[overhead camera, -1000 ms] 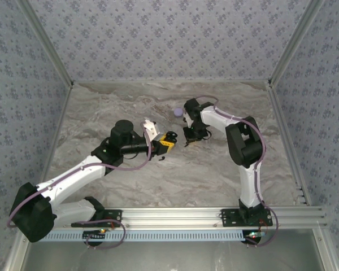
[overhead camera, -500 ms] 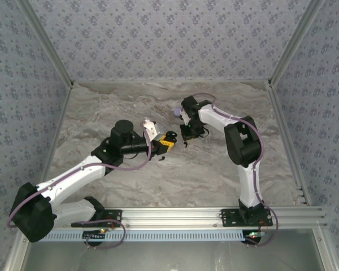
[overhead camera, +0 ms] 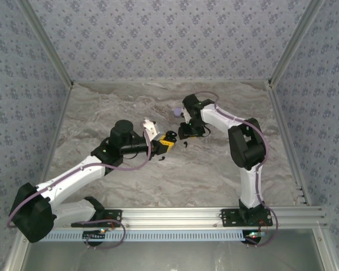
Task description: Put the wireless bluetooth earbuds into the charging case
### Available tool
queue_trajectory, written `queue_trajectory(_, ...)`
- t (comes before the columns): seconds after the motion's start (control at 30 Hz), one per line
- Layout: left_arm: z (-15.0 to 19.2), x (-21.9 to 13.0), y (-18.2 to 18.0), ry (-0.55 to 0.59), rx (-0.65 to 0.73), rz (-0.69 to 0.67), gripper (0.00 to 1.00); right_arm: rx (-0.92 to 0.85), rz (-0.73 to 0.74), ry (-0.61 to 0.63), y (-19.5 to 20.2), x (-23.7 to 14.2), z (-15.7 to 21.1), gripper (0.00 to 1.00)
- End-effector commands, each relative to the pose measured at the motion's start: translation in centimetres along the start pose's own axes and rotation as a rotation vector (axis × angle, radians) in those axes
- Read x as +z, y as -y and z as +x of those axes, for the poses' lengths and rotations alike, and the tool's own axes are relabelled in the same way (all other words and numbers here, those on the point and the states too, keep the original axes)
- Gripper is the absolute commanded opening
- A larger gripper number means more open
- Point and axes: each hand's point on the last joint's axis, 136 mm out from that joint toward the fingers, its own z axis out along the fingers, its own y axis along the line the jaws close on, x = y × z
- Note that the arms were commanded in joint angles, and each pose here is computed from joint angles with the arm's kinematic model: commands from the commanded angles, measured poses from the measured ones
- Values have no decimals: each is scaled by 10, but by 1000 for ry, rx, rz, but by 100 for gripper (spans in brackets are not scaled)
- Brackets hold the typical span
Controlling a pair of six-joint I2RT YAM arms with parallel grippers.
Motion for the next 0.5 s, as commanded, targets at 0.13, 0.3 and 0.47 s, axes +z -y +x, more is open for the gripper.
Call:
queue_trajectory(0.13, -9, -5, 3, 37, 20, -3, 1, 135, 48, -27, -3, 0, 16, 49)
queue_trajectory(0.3, -9, -5, 3, 38, 20, -4, 0, 150, 74, -47, -5, 10, 20, 48)
queue_trajectory(0.47, -8, -5, 3, 36, 21, -7, 0, 139, 82, -68, -8, 21, 22, 48)
